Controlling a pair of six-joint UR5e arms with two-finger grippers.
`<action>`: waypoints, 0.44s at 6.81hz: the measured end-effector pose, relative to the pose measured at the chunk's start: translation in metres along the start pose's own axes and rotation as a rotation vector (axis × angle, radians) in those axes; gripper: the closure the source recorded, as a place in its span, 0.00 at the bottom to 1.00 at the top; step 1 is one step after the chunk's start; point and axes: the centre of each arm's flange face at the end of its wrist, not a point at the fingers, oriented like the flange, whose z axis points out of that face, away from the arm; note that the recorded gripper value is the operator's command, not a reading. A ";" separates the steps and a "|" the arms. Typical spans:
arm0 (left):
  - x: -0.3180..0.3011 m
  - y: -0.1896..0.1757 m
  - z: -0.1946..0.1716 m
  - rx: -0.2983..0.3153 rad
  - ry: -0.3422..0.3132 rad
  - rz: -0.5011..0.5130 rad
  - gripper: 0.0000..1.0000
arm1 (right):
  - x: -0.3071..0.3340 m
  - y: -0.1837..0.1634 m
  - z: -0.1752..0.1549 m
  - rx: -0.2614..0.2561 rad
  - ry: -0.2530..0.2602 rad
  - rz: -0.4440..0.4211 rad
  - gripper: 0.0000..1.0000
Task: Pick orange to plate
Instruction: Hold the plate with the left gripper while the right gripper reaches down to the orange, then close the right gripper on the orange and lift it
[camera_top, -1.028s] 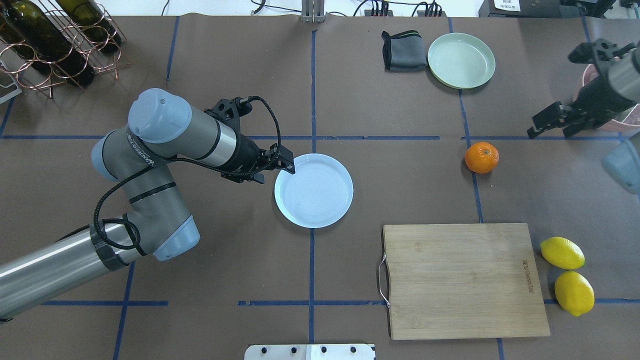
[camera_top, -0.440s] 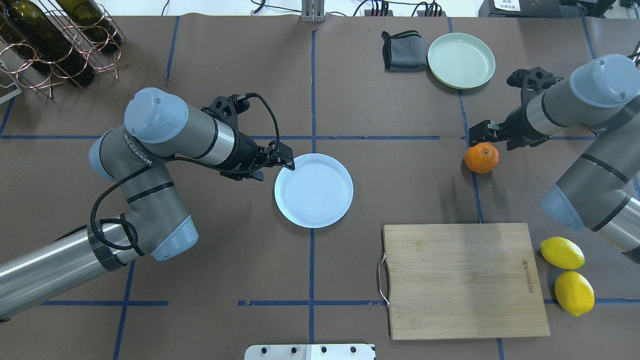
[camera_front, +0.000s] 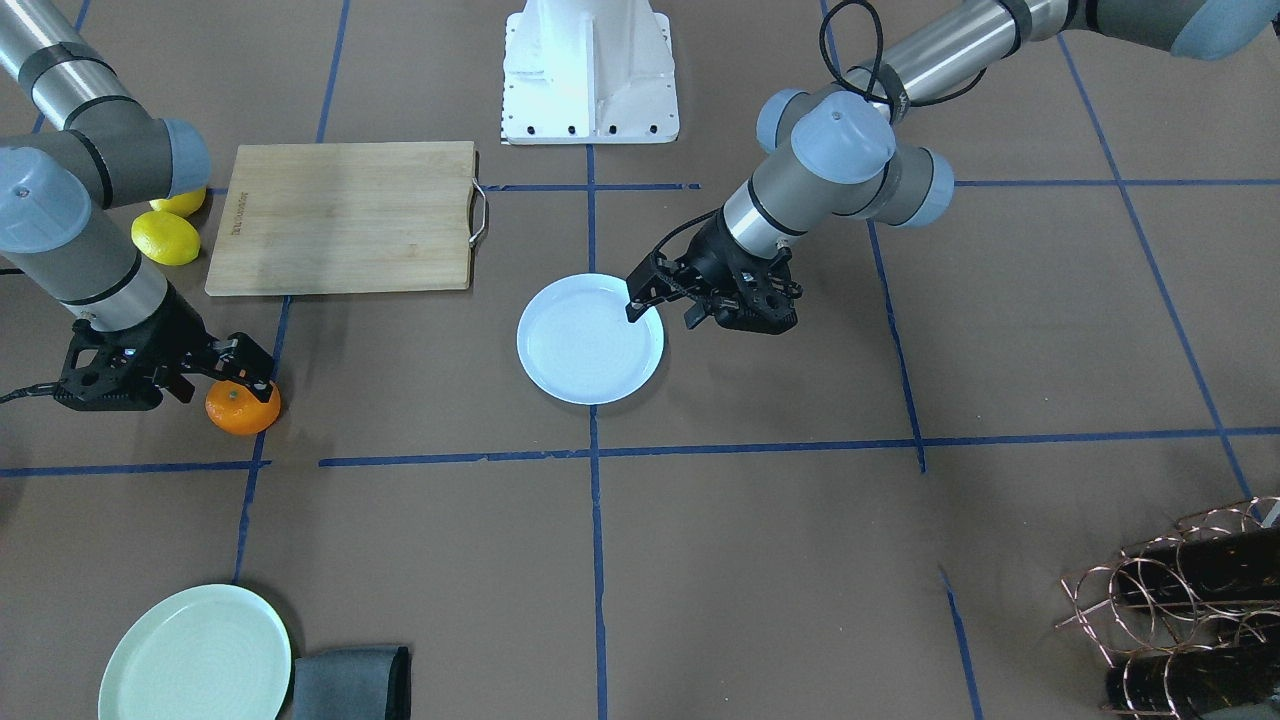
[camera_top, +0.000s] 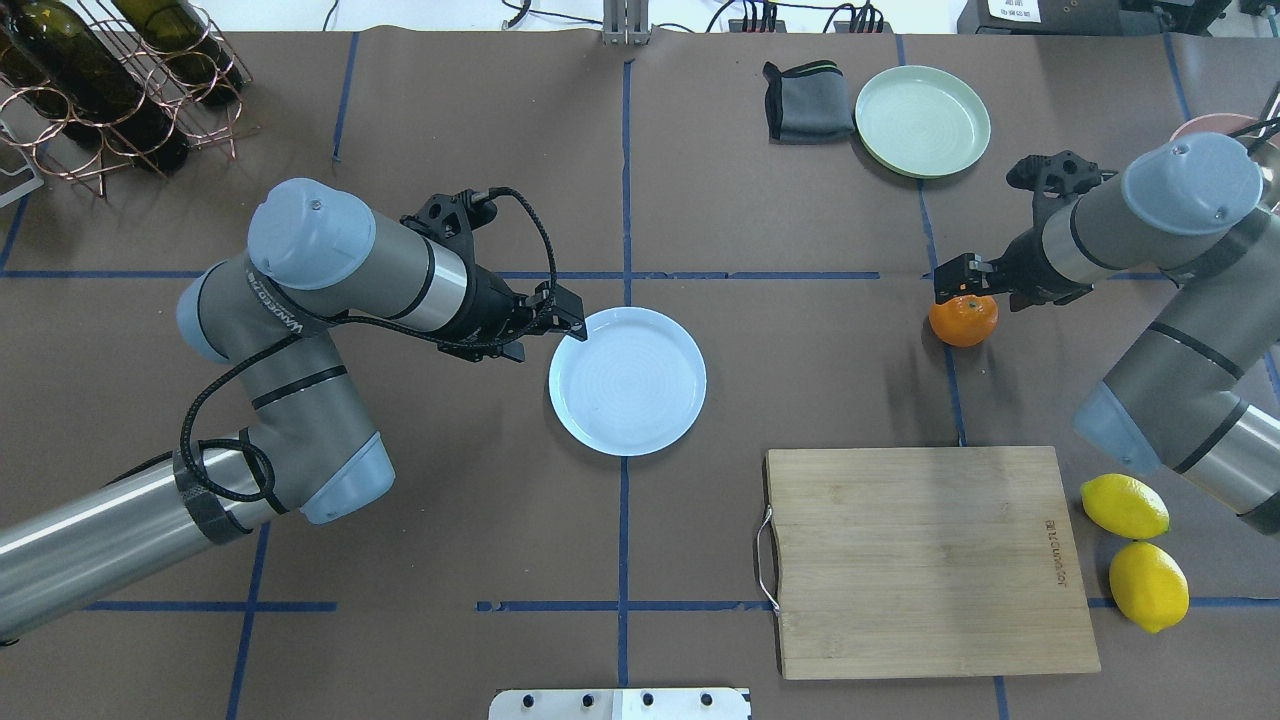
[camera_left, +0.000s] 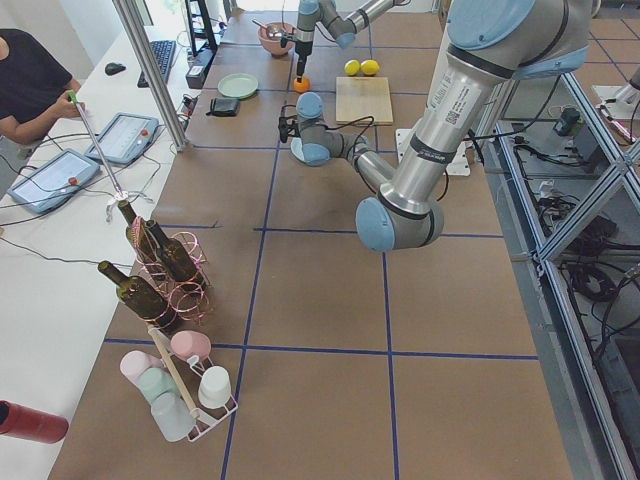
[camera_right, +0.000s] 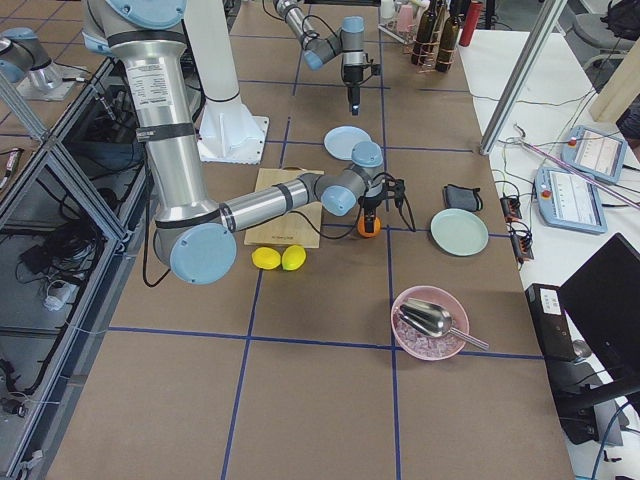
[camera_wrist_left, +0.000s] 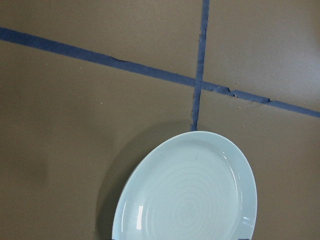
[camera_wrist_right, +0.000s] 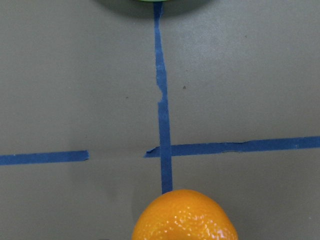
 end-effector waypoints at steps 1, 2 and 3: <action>-0.001 0.000 0.000 0.000 -0.001 0.000 0.13 | -0.002 0.004 0.008 -0.011 0.006 -0.005 0.00; -0.003 0.000 0.000 0.000 -0.003 -0.001 0.13 | -0.004 0.006 0.016 -0.021 0.012 -0.009 0.00; -0.004 0.000 0.000 0.000 -0.004 -0.002 0.13 | -0.004 0.007 0.023 -0.026 0.020 -0.013 0.00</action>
